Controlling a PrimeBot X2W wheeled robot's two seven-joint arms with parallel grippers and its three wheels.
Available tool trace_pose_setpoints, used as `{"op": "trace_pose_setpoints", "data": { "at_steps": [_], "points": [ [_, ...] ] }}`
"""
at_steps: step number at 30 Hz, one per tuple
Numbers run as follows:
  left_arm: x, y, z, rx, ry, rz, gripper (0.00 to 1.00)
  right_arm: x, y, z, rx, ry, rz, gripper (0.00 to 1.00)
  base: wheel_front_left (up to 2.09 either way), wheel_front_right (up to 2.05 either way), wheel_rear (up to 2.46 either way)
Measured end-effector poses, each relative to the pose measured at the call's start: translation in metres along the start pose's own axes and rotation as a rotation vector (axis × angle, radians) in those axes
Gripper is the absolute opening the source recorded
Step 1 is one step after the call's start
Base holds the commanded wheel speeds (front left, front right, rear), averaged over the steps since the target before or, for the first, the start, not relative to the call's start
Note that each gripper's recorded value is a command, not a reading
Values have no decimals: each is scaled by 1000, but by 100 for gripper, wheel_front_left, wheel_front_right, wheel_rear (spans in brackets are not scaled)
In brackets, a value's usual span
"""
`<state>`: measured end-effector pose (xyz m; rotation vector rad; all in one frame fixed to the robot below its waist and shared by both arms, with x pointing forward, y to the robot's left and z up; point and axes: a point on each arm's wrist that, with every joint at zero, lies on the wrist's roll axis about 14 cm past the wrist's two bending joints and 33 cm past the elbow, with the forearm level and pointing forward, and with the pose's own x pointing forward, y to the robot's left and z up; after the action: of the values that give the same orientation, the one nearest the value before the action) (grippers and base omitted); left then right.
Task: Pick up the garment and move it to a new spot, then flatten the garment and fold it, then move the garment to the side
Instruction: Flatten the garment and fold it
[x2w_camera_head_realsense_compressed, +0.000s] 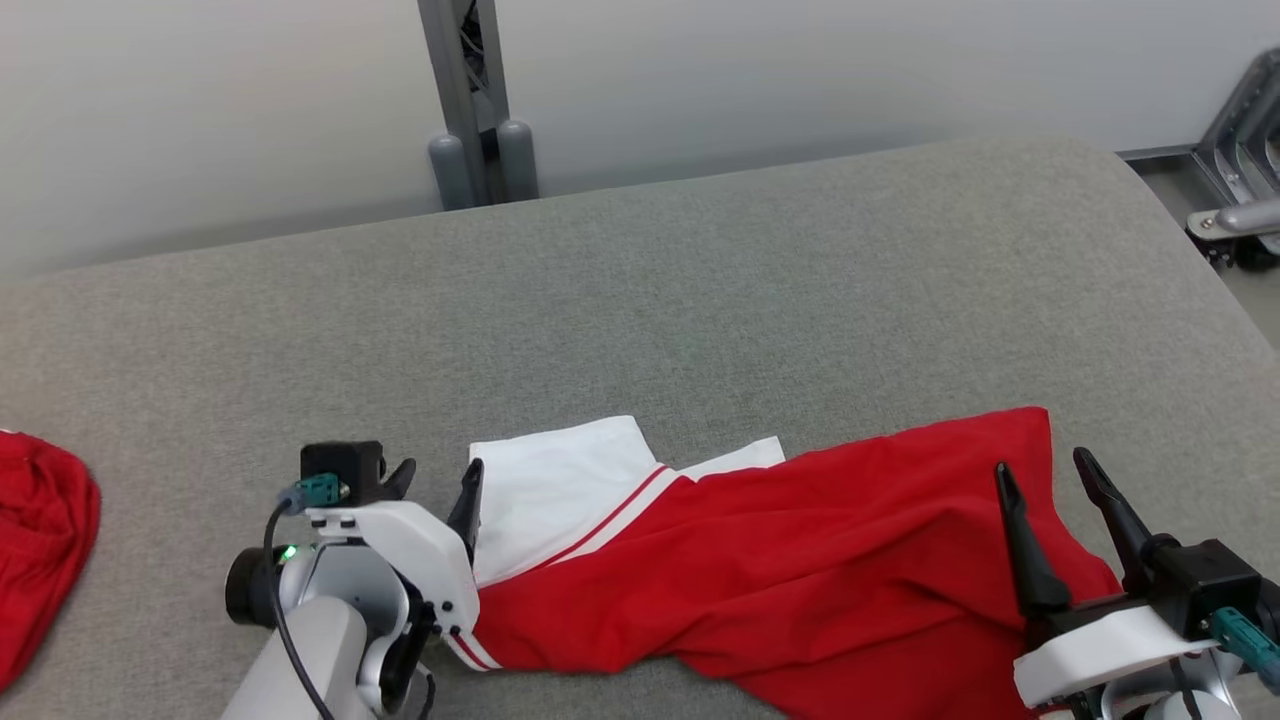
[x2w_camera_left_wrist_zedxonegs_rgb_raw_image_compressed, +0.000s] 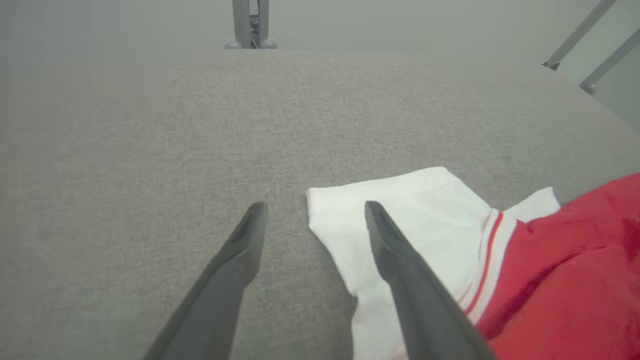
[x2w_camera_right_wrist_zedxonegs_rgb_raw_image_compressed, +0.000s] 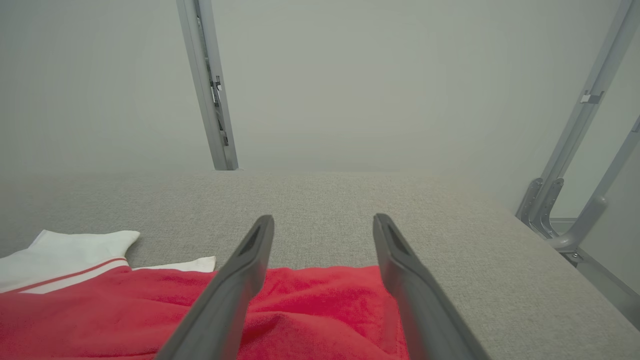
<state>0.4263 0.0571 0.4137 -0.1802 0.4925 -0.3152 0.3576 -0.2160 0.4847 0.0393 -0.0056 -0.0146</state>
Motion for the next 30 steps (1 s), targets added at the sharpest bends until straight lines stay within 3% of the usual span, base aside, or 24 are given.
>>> {"op": "trace_pose_setpoints", "data": {
  "at_steps": [13, 14, 15, 16, 17, 21, 30],
  "points": [
    [50, 6, -33, 114, 215, -16, 100, 2, -21, -13, 15, 43, -82, 100, 0, 0, 0],
    [53, 5, -33, 121, 220, -22, 89, 1, -23, -14, 15, 46, -89, 100, 0, 0, 0],
    [53, 5, -33, 121, 220, -22, 45, 1, -23, -14, 15, 46, -89, 100, 0, 0, 0],
    [55, 4, -34, 126, 226, -25, 45, 0, -24, -15, 15, 49, -94, 100, 0, 0, 0],
    [56, 2, -34, 127, 223, -29, 0, -1, -26, -16, 14, 53, -99, 100, 0, 0, 0],
    [59, -3, -25, 107, 160, -41, 0, -2, -27, -23, 26, 75, -107, 100, 0, 0, 0],
    [41, 8, -2, 30, -21, -11, 0, 19, -33, -57, 220, 220, -143, 100, 0, 0, 0]
  ]
}}
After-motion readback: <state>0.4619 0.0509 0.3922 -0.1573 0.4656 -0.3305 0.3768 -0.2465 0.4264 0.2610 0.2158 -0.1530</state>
